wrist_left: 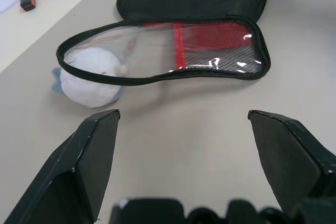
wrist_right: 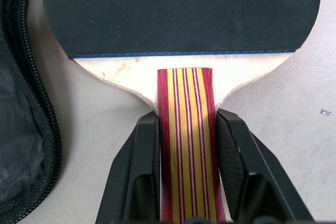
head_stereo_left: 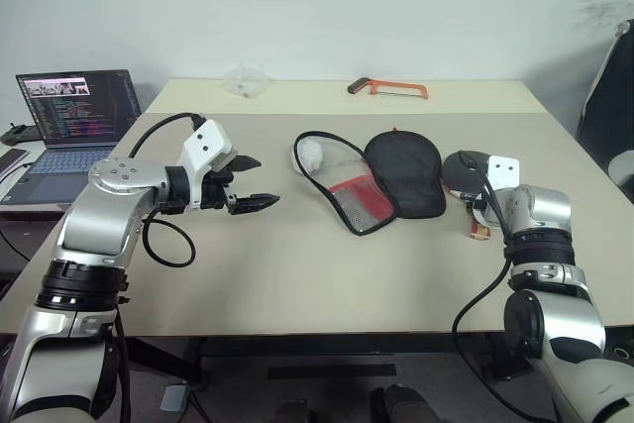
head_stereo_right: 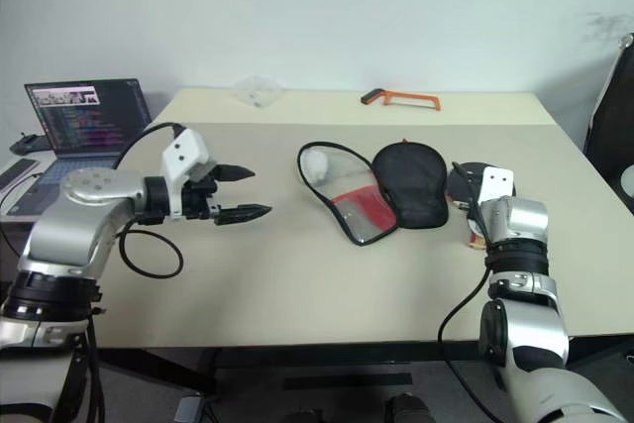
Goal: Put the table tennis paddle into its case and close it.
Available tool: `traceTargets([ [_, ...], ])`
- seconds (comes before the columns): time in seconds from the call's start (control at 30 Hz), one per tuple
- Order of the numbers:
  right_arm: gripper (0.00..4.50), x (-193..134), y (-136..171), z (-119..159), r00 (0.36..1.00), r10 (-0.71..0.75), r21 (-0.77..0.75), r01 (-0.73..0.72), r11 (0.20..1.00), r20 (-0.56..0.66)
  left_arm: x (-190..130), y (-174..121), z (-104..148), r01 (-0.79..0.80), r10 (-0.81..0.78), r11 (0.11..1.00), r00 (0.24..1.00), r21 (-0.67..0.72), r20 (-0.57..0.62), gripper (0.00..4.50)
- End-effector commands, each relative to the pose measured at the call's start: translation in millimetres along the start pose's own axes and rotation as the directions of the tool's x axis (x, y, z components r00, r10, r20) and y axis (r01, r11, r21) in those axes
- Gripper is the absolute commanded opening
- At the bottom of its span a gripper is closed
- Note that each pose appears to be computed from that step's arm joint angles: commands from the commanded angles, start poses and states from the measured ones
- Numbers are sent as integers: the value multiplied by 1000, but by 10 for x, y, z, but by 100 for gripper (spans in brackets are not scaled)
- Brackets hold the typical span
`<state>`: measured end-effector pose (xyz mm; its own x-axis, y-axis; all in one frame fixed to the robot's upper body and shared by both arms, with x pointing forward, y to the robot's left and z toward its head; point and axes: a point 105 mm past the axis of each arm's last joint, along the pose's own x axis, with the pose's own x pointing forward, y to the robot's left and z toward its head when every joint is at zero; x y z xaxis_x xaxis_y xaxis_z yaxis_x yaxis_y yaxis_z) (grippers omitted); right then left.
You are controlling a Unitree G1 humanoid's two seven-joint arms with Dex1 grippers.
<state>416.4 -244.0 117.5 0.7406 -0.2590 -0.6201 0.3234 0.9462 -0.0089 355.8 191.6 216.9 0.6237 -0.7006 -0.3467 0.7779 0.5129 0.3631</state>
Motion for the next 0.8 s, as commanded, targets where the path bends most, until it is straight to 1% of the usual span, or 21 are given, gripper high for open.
traceTargets([
  [0.03, 110, -164, -142, 291, 994, -59, 7, 59, 998, 91, -86, 70, 125, -34, 33, 999, 999, 34, 28, 430],
  [0.17, 110, -392, -77, 650, 976, -71, -6, 73, 997, 208, -80, 59, 119, -34, 33, 999, 999, 32, 29, 430],
  [0.2, 110, -452, -19, 723, 971, -66, -9, 70, 997, 232, -80, 58, 115, -34, 33, 999, 999, 32, 29, 430],
  [0.27, 110, -556, 154, 838, 961, -41, -23, 49, 999, 275, -79, 58, 111, -36, 36, 999, 999, 31, 29, 430],
  [0.37, 110, -629, 598, 961, 946, 73, -49, -60, 997, 316, -75, 56, 106, -41, 40, 999, 999, 31, 32, 430],
  [0.47, 110, -621, 907, 977, 933, 157, -89, -135, 987, 325, -65, 41, 102, -40, 39, 999, 999, 32, 31, 430],
  [0.53, 110, -585, 1092, 937, 928, 202, -113, -174, 978, 314, -67, 28, 101, -40, 39, 999, 999, 32, 31, 430],
  [0.67, 110, -525, 1234, 870, 925, 232, -157, -192, 969, 300, -94, 11, 98, -44, 43, 998, 999, 33, 29, 430],
  [0.8, 110, -436, 1281, 751, 933, 243, -190, -197, 962, 266, -149, -2, 63, -56, 56, 998, 998, 27, 16, 430],
])
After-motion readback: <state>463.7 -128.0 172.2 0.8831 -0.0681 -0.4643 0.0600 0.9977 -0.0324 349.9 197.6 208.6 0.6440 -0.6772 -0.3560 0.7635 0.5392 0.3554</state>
